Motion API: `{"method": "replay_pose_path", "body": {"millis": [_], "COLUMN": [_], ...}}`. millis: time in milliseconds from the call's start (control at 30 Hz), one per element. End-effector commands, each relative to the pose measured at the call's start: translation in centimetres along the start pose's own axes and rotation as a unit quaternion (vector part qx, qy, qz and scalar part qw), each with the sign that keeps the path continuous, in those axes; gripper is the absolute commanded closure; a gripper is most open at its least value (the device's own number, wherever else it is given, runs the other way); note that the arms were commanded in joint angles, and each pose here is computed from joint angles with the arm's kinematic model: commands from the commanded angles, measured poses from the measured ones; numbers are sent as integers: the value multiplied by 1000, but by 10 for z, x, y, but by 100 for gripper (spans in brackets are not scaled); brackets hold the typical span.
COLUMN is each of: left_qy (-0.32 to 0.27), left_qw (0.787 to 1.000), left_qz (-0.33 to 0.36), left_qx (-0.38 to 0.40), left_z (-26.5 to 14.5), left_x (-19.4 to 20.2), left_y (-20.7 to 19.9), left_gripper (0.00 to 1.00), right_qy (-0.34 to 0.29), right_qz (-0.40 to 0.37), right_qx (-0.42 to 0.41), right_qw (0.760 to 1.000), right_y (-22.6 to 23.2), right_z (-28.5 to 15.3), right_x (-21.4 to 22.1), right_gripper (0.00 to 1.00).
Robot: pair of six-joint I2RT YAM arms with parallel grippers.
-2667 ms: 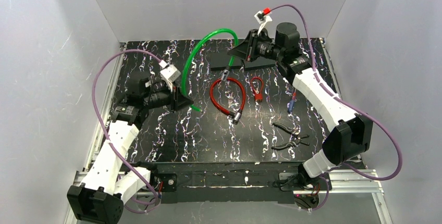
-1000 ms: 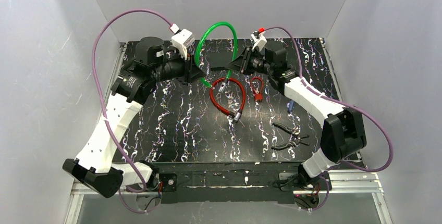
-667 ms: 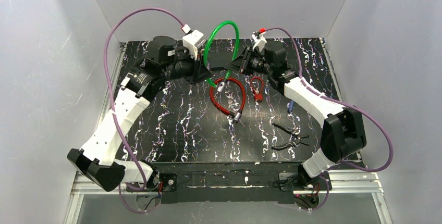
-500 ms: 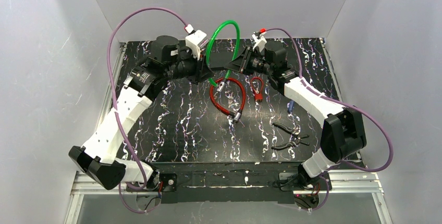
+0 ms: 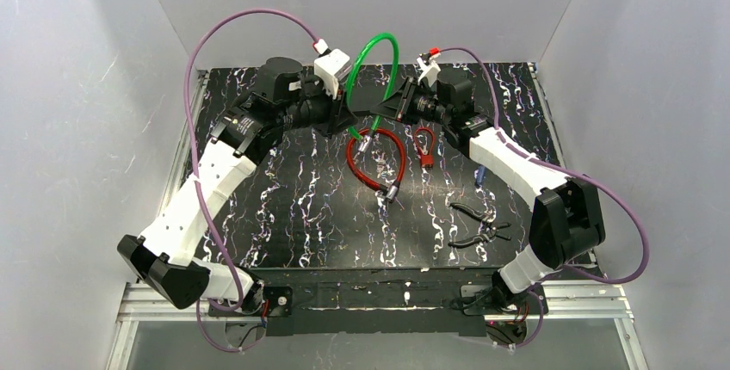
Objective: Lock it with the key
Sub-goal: Lock the lock.
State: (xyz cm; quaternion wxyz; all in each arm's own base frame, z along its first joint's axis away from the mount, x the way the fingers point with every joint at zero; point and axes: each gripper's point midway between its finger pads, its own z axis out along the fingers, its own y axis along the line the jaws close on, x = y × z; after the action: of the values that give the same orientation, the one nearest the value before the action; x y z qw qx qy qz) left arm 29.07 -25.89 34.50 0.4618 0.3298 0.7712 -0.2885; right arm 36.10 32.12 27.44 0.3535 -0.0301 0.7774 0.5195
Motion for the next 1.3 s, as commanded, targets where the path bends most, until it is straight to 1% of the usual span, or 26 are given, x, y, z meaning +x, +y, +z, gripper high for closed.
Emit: {"method": "replay_pose_path", "body": {"millis": [0,367,567,700,900,1000,1167,1267], "left_qy": [-38,-25,-17,-16,16,21,34,42], "left_qw": [999,999,998,998,994,992,993,995], "left_qz": [33,38,58,64,105,120,101,78], "left_qx": [3,17,-4,-18,-32,-38,-43,-34], "left_z": [-2,11,13,15,46,55,61,60], "left_x": [-26,-19,-14,-10,11,19,38,48], "left_y": [-4,-14,-7,-1,-3,-9,-7,-8], "left_gripper": [100,100,100,100,100,100,100,100], "right_qy": [-15,-16,-14,-11,-7,-13,-15,-19], "right_qz": [-19,-12,-10,19,46,35,29,55], "right_qx": [-49,-39,-42,-53,-33,-25,-38,-58], "right_qw": [999,999,999,998,998,999,999,997], "right_y": [33,27,28,29,10,9,19,22], "right_z": [-8,-4,-4,-2,8,5,-1,-6], "right_x": [-10,-9,-8,-5,3,1,-5,-13], "right_gripper": [99,99,99,99,99,99,99,99]}}
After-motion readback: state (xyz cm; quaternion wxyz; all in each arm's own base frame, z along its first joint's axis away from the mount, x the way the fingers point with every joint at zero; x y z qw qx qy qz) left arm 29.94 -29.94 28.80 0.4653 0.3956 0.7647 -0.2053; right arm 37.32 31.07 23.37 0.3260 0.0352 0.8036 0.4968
